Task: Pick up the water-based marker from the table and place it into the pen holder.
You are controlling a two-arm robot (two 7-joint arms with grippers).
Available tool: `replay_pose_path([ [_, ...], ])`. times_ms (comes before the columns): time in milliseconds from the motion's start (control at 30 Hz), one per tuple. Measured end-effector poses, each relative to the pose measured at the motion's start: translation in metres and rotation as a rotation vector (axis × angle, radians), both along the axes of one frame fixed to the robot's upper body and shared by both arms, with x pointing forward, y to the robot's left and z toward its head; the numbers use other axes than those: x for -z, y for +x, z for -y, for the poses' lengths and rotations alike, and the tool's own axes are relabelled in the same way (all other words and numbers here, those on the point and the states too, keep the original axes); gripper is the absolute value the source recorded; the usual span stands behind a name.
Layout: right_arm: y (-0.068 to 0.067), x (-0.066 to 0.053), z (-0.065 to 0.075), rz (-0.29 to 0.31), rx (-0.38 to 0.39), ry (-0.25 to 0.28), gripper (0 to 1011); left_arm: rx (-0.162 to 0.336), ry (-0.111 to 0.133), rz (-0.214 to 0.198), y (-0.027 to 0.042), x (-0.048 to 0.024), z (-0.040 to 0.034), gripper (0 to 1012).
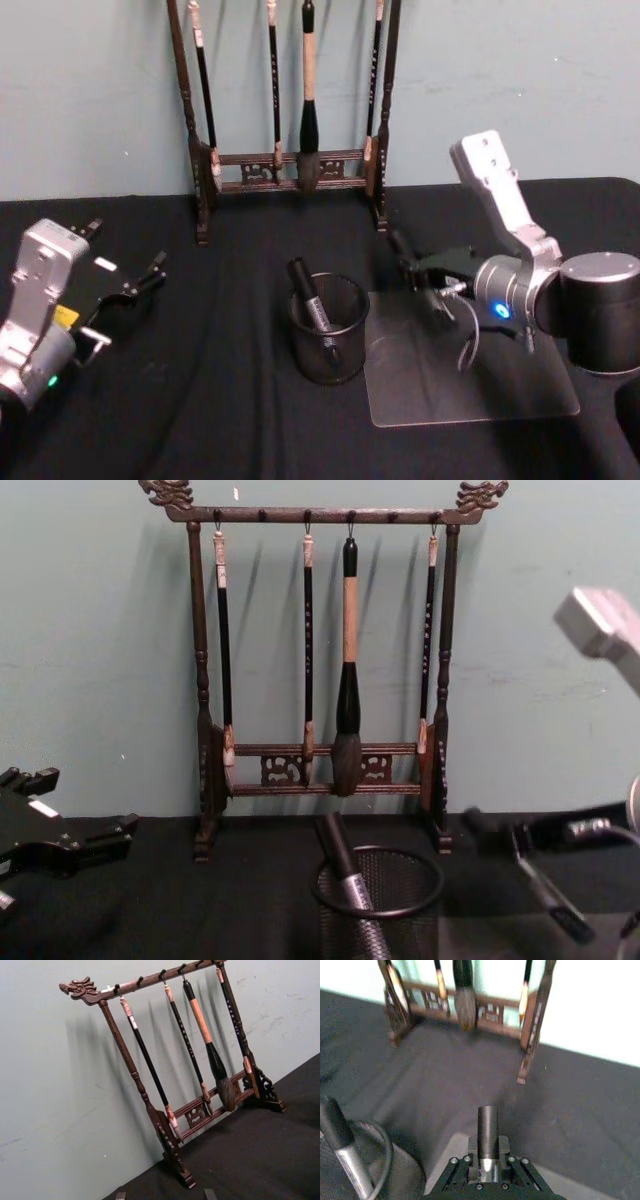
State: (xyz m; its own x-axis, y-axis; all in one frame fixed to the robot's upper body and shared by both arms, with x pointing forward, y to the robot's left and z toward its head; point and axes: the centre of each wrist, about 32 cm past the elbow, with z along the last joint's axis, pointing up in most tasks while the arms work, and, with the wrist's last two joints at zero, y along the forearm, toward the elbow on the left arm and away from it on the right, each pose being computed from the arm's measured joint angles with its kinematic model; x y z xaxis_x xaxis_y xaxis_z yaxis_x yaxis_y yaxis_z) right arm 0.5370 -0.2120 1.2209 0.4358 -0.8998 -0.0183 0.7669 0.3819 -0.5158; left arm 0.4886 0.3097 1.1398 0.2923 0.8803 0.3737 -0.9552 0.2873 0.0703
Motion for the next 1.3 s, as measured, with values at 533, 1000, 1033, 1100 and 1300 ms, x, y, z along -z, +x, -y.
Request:
replay_pose_path([
  [533, 0.008, -0.024, -0.006, 0.202, -0.123, 0.167, 239, 0.0, 0.0, 0.0, 0.0, 0.0, 0.0, 1009],
  [1000, 0.014, -0.016, -0.039, 0.252, -0.287, 0.232, 239, 0.0, 0.0, 0.0, 0.0, 0.0, 0.0, 1009],
  [1033, 0.016, -0.013, -0.046, 0.253, -0.315, 0.235, 239, 0.0, 0.0, 0.0, 0.0, 0.0, 0.0, 1009],
  [1100, 0.017, -0.012, -0.047, 0.254, -0.321, 0.236, 239, 0.0, 0.0, 0.0, 0.0, 0.0, 0.0, 1009],
  [1300, 0.021, -0.004, -0.056, 0.247, -0.35, 0.236, 239, 0.0, 0.0, 0.0, 0.0, 0.0, 0.0, 1009],
])
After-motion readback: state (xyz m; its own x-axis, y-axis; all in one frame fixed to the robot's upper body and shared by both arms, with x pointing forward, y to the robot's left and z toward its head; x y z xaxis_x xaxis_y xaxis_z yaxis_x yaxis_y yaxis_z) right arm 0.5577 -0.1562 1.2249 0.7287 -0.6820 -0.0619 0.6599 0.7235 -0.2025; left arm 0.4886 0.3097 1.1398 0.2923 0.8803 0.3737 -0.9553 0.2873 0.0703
